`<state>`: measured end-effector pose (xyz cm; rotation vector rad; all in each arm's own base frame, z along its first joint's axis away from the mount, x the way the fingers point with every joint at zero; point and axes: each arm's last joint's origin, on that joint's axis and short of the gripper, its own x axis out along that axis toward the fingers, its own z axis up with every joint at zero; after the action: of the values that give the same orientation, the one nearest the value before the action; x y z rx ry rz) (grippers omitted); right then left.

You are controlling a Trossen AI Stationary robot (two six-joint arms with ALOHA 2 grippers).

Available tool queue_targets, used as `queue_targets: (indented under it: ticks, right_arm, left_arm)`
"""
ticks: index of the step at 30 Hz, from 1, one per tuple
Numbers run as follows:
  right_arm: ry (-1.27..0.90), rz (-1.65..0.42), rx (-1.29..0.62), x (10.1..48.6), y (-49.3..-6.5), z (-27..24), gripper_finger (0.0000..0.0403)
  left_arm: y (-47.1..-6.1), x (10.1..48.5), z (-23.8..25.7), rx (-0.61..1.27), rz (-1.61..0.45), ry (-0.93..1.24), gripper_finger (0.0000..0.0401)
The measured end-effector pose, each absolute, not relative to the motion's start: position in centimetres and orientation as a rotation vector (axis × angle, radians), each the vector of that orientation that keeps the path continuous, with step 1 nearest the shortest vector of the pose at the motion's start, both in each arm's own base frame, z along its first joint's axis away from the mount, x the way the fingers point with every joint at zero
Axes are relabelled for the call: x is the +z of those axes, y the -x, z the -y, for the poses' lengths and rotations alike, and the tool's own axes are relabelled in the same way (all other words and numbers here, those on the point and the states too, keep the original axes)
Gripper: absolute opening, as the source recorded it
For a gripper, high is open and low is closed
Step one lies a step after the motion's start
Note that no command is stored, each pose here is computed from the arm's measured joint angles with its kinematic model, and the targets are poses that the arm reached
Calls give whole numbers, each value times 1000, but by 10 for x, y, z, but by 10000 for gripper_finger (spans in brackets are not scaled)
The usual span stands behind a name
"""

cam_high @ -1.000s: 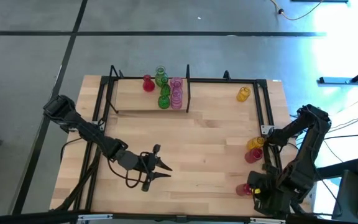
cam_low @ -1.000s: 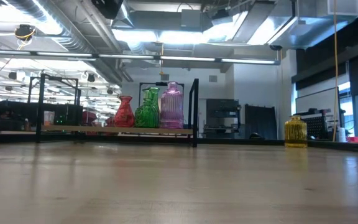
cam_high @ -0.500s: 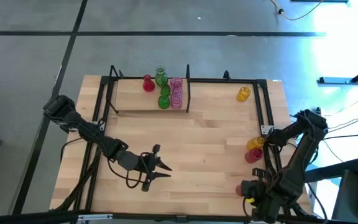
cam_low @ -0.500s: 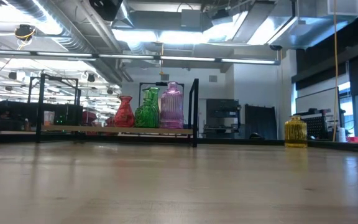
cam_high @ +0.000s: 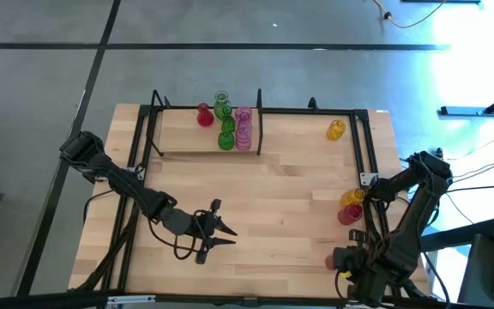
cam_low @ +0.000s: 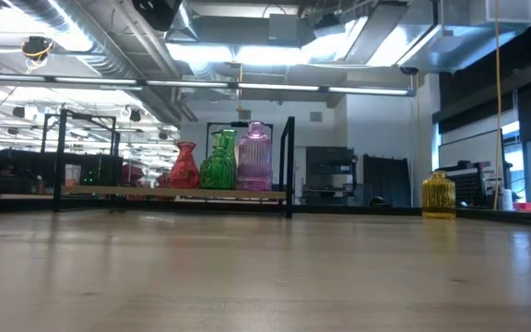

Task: Sort vases onto shelf
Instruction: Put the bottom red vase on the shelf aligned with the other red vase

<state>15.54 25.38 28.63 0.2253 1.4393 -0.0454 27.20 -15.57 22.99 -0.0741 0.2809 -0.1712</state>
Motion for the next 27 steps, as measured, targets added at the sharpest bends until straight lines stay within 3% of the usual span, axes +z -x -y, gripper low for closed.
queue_targets:
  ticks: [14, 23, 27]
  right_arm:
    - [-213, -1485, -54, 265, -153, -252, 105]
    - [-170, -1476, -17, 265, -157, -249, 14]
    - [-137, -1467, 6, 266, -164, -245, 16]
  left_arm:
    - [-272, 230, 156, -167, -280, 73, 94]
    - [-272, 230, 156, -167, -280, 74, 94]
    - [-272, 230, 156, -167, -280, 73, 94]
